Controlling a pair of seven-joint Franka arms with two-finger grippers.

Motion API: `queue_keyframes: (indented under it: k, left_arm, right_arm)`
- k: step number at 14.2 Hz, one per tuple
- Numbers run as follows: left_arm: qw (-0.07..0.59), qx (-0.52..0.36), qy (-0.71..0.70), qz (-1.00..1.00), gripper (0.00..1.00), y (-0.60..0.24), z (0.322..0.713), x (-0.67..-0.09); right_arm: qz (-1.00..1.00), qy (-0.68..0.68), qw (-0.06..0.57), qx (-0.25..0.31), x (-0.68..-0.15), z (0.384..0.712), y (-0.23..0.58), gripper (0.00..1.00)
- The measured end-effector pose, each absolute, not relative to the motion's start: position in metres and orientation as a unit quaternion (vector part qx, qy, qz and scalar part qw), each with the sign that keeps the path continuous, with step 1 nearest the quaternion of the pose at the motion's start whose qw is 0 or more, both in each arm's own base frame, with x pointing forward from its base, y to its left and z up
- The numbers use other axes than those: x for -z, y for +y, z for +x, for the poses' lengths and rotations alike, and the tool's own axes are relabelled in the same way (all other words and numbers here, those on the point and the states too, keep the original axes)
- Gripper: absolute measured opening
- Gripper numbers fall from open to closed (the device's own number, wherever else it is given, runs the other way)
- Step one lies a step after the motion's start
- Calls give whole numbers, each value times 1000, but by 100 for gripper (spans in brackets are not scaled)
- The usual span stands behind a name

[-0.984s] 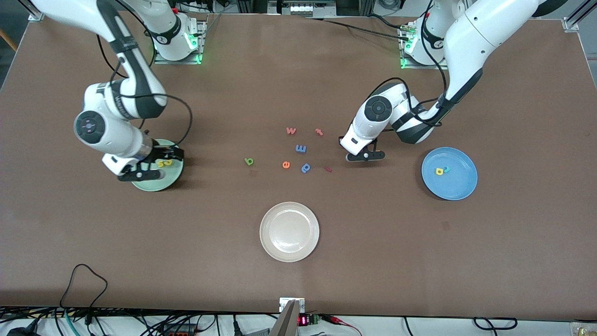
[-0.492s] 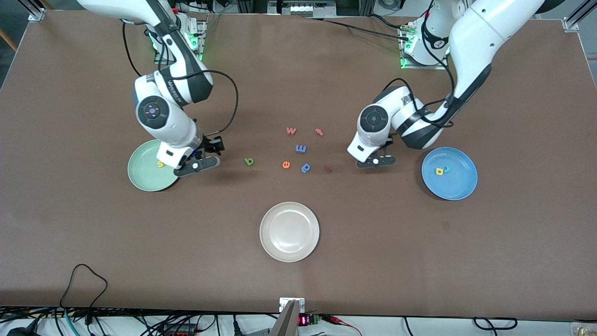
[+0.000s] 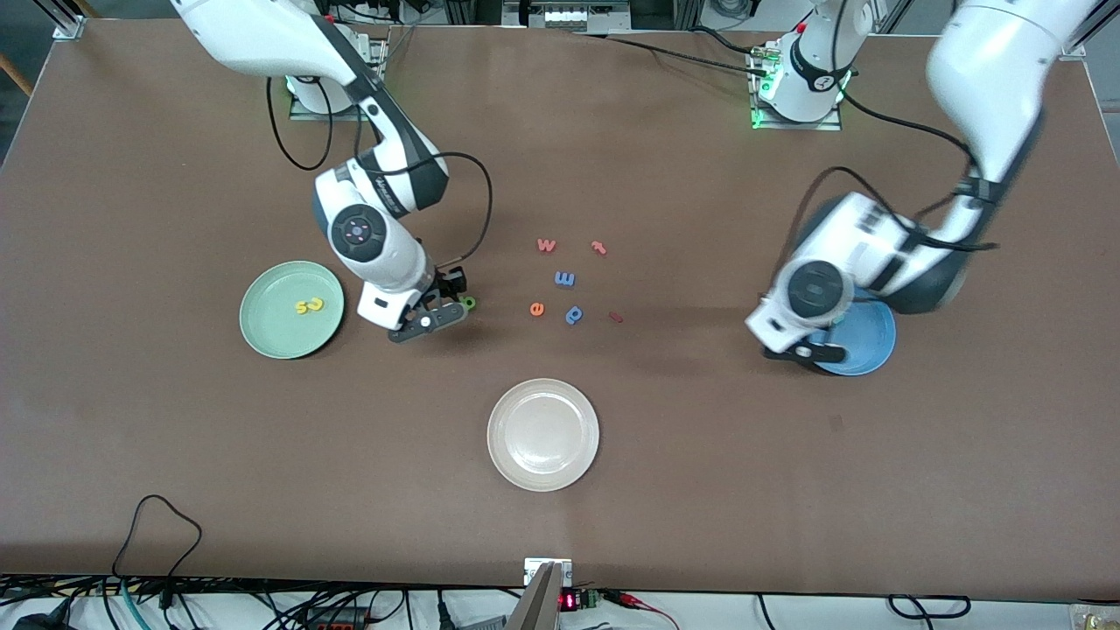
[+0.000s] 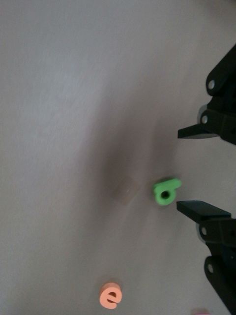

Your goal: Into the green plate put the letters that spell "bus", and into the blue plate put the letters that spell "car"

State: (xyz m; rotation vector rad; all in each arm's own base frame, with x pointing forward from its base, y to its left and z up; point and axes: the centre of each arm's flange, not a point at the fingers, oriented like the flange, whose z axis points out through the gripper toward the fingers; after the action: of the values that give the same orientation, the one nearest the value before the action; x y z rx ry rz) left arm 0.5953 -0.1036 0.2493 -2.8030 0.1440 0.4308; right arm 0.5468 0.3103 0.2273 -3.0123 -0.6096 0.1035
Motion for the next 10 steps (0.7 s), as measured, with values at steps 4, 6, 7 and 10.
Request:
queue_keyframes:
  k: [4, 6, 7, 10]
  left_arm:
    - [115, -151, 44, -981, 31, -58, 604, -211]
    - [111, -153, 46, -981, 38, -60, 604, -207]
    - [111, -152, 48, -981, 46, -63, 605, -210]
    - [127, -153, 53, -978, 73, -78, 609, -246]
  right_arm:
    - [-976, -215, 29, -26, -200, 539, 327, 60]
    - [-975, -220, 28, -28, -193, 536, 331, 60]
    - [-974, -222, 27, -29, -191, 534, 333, 60]
    - [-972, -230, 23, -33, -185, 530, 338, 60]
